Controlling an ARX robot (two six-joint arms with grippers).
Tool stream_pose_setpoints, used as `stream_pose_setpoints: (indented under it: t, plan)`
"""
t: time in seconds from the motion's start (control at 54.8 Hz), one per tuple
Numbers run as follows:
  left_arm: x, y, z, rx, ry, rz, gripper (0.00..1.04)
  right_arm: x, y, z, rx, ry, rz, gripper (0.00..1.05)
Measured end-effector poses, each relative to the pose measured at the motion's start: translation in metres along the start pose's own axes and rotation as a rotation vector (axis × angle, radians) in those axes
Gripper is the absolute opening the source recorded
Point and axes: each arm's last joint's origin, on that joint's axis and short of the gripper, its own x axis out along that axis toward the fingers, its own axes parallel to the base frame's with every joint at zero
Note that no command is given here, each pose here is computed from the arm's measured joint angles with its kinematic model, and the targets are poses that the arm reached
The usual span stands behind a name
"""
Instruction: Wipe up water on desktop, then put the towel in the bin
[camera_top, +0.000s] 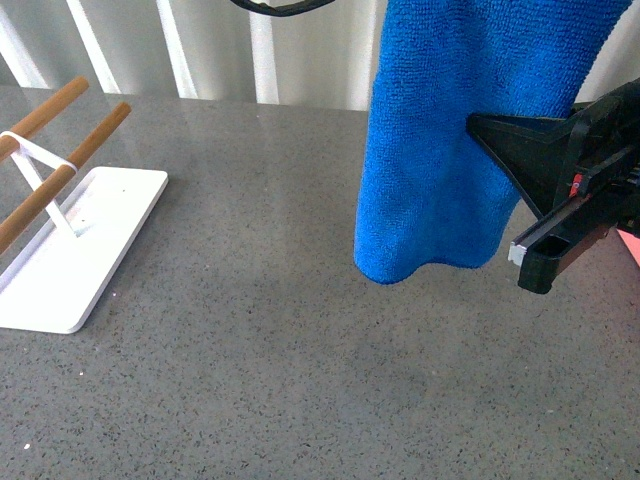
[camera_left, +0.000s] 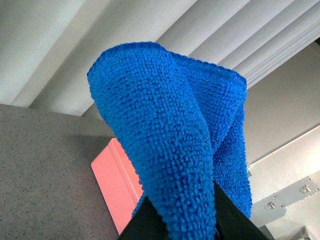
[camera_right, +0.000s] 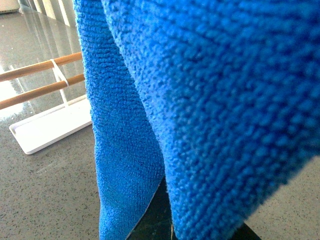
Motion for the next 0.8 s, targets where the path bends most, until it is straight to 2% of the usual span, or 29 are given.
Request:
stream_pose_setpoints:
  t: [0.164,0.438,0.675,0.73,0.803]
  plan:
    - [-0.001,0.002,-0.001,-0.001,0.01,0.009,0.07,-0.009,-0.001,0.004,0.039,0.022,0.043,0.03]
    - [-0.008,0.024,0.01,0.034,0.032,0.099,0.6,-0.029,-0.008,0.016,0.025,-0.019,0.03,0.03]
    - [-0.018,0.059,0.027,0.057,0.023,0.213,0.96,-0.035,-0.014,0.018,0.024,-0.03,-0.006,0.03]
    - [-0.021,0.068,0.029,0.068,0.032,0.238,1.0,-0.036,-0.015,0.019,0.025,-0.029,-0.01,0.03]
    - [-0.027,0.084,0.032,0.08,0.053,0.279,0.97,-0.037,-0.016,0.019,0.026,-0.029,-0.017,0.03]
